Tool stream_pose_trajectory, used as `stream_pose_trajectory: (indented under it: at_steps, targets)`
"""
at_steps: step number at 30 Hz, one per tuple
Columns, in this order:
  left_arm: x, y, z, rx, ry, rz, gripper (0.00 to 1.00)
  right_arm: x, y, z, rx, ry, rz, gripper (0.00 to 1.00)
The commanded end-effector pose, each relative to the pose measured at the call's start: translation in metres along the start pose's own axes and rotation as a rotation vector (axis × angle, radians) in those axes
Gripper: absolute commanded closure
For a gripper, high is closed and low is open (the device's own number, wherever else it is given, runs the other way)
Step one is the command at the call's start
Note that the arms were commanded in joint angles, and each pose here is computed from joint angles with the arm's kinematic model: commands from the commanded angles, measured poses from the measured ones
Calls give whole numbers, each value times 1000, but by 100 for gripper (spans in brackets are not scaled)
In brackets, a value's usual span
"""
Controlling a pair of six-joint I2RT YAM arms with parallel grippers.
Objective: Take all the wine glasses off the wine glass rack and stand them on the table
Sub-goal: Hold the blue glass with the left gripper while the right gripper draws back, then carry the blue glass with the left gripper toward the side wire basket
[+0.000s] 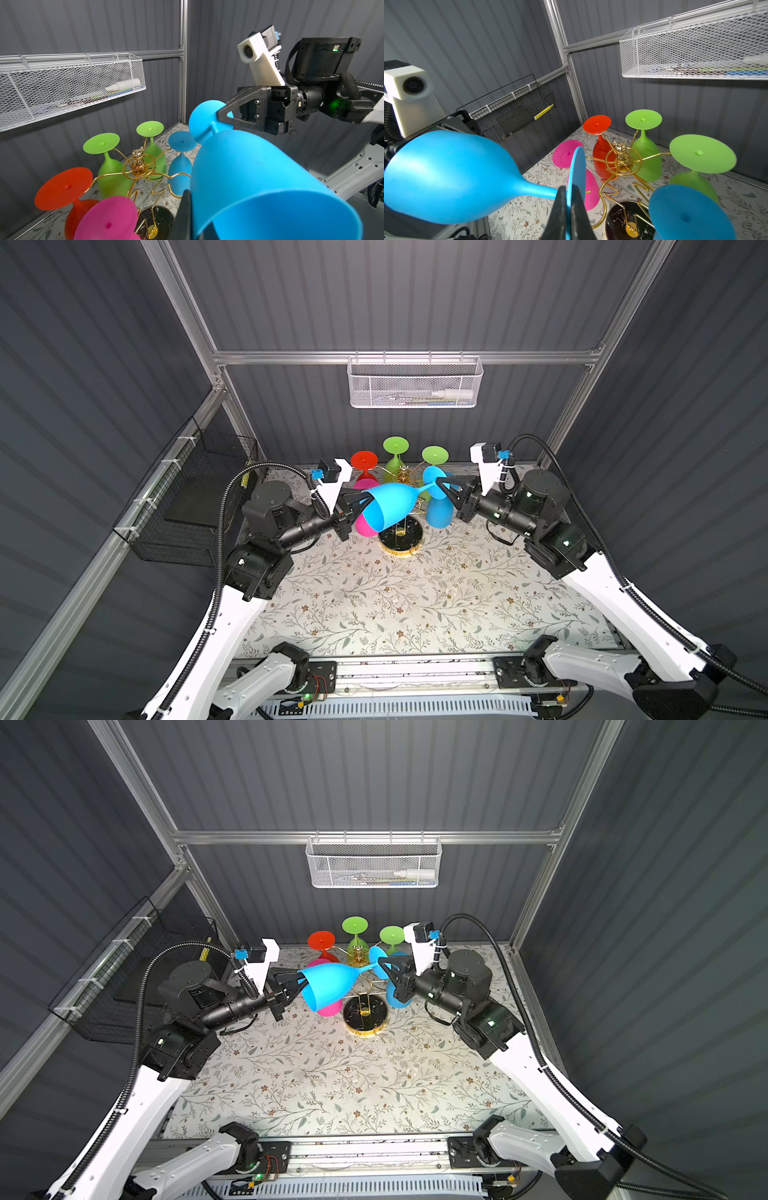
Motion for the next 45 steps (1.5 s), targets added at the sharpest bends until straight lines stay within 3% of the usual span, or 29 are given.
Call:
stream_pose_trajectory:
  at_steps: [1, 5, 8, 11, 16, 21, 26, 31, 36, 45]
  targets:
    - [-12, 13, 19, -14, 6, -11, 100, 5, 2, 6, -25, 2, 46, 83]
    - [-14, 27, 36, -24, 2, 81, 100, 2, 5, 10, -25, 4, -7, 52]
    - [-8, 41, 47, -21, 3, 262, 100, 0, 14, 14, -39, 4, -55, 26]
    - [0, 55, 58, -3, 5, 460, 100, -6, 25, 17, -47, -2, -120, 14]
    - [20, 66, 69, 108, 20, 745, 100, -20, 42, 16, -43, -35, -235, 13]
    - [48, 58, 66, 355, -25, 988, 100, -33, 55, 11, -7, -67, -327, 14]
    - [83, 38, 54, 530, 22, 1019, 100, -45, 68, 1, 27, -113, -406, 15]
    - [134, 39, 31, 580, 189, 1038, 100, -54, 77, -9, 56, -140, -445, 15]
    - [180, 23, 0, 703, 304, 1024, 100, -64, 78, -25, 121, -169, -466, 16]
    - [243, -5, -46, 857, 413, 1003, 100, -77, 76, -41, 187, -219, -467, 18]
Point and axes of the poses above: each gripper's point midway between its finger pads, its own y axis back along the fingers, its own x axis along the line the jaws close on, z = x × y, the point moved 9 cm from there along y, back along the fingers, and after that the axes turned 5 degrees about y, right-handed, at the moved point
